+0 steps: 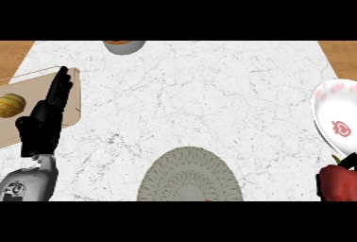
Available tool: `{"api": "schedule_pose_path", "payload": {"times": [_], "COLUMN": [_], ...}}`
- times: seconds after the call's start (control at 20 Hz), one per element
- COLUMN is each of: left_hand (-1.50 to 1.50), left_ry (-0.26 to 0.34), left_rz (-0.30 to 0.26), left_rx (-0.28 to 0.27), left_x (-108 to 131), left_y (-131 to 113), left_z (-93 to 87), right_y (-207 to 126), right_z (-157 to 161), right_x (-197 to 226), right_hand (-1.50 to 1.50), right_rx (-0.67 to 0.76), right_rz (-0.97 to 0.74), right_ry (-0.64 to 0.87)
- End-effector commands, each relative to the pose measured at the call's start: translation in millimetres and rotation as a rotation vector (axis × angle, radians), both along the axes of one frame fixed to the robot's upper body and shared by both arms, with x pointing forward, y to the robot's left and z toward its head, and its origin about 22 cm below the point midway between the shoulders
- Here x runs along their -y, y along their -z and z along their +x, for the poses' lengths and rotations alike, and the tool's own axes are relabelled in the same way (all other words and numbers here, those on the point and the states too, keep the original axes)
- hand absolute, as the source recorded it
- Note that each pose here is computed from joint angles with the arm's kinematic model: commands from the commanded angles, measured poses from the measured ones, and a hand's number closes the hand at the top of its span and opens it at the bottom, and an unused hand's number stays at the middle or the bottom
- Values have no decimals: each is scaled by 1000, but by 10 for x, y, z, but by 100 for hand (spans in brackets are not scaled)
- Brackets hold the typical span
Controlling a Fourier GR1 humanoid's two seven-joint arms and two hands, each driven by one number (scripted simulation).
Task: Pick the bell pepper from the placemat and place it in the bowl
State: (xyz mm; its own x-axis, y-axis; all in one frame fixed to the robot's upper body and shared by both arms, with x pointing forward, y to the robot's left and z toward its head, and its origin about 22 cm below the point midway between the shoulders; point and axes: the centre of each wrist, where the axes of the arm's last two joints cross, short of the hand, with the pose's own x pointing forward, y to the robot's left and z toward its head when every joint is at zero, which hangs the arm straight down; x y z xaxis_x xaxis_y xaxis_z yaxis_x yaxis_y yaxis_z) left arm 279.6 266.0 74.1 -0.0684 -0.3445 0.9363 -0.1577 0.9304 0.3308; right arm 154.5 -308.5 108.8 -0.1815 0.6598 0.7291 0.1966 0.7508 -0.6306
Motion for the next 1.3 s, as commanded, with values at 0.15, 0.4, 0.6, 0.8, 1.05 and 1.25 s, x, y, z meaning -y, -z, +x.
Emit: {"api": "schedule_pose_path", "payload": {"times": [0.15, 0.4, 0.6, 0.8, 1.05, 1.25], "left_hand": [0, 0, 0, 0, 0, 0], "left_ry": [5, 25, 44, 59, 43, 41], "left_rz": [9, -11, 10, -5, -5, -9], "left_rx": [6, 13, 5, 5, 27, 17], "left_x": [-23, 26, 135, 30, 132, 94], "left_y": [-102, -76, 150, -15, -65, -41], "left_z": [-19, 172, 67, 90, 266, 219], "right_y": [123, 104, 509, 611, 739, 805], "right_z": [456, 894, 1121, 1369, 1612, 1550], "right_x": [1005, 1316, 1425, 1640, 1592, 1737], "right_hand": [150, 150, 150, 150, -150, -150], "right_rx": [86, 90, 87, 78, -87, -73], "right_rz": [-10, -229, -292, -284, -155, -7], "right_ry": [129, 225, 271, 300, 265, 168]}}
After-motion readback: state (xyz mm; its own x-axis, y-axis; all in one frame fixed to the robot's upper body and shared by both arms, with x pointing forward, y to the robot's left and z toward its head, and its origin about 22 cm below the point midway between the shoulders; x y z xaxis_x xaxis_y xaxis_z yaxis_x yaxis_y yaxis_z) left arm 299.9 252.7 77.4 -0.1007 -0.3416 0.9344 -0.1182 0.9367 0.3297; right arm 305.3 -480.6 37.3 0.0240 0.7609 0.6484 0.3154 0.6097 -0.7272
